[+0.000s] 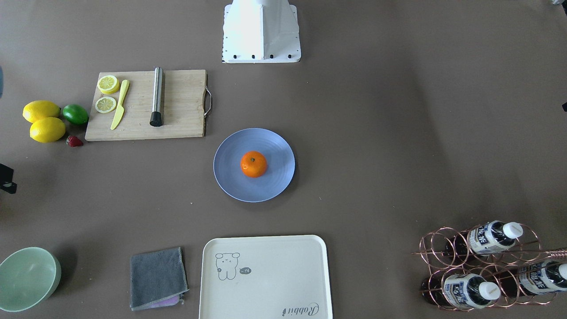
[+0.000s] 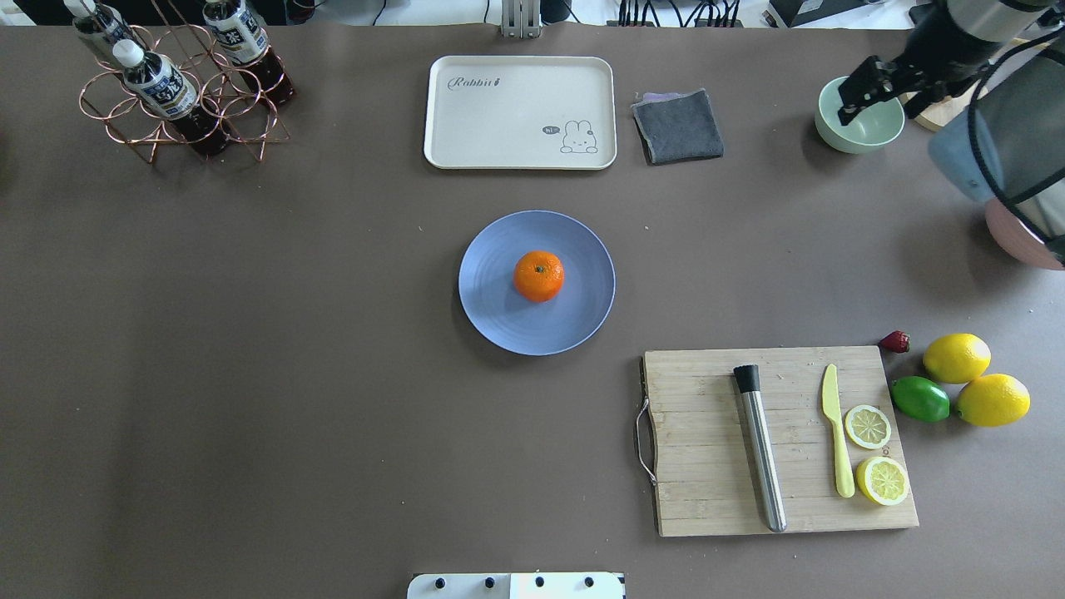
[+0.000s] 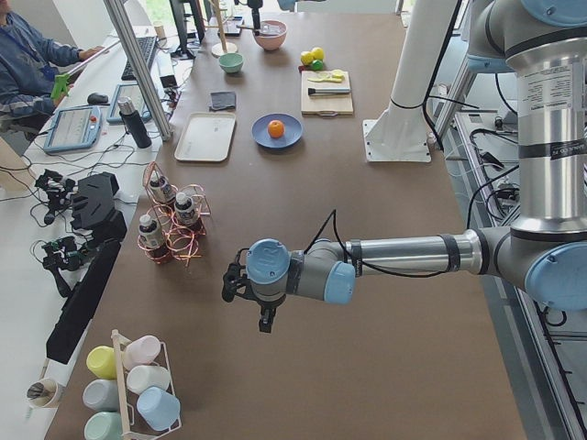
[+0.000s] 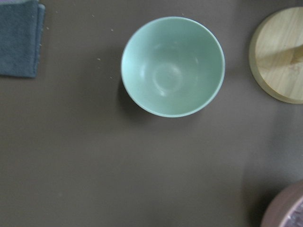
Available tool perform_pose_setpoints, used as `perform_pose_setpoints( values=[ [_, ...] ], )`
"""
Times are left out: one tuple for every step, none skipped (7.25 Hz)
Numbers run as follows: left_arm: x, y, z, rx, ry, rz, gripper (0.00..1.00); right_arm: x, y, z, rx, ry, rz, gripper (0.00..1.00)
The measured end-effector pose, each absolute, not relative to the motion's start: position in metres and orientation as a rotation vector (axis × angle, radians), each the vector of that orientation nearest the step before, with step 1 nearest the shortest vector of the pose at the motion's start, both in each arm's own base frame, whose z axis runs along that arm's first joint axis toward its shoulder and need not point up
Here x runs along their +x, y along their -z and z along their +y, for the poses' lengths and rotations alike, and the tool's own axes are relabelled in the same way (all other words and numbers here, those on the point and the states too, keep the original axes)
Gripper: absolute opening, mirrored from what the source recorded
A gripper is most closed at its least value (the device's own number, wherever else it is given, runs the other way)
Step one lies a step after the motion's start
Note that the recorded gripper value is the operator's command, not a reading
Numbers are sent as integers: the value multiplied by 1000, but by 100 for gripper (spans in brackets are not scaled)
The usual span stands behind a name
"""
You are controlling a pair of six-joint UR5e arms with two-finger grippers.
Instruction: Pick orange to plate
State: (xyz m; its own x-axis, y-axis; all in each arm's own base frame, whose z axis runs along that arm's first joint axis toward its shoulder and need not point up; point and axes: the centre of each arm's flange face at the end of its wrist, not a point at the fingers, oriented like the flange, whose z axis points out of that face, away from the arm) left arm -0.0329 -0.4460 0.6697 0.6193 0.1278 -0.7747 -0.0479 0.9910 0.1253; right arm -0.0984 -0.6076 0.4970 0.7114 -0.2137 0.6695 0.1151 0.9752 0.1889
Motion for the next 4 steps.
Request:
perform_pose_setpoints(
  values=[
    [-33, -670, -449, 79, -141, 894, 98, -62, -544, -585, 113, 182, -737, 100],
    [-36, -669, -450, 73, -162, 893, 98, -36, -580, -562, 79, 154, -724, 100],
    [-39, -669, -451, 72, -169, 890, 98, -20, -607, -542, 44, 122, -717, 100],
    [-41, -669, -451, 73, -172, 879, 98, -13, -627, -527, 12, 100, -711, 100]
  ],
)
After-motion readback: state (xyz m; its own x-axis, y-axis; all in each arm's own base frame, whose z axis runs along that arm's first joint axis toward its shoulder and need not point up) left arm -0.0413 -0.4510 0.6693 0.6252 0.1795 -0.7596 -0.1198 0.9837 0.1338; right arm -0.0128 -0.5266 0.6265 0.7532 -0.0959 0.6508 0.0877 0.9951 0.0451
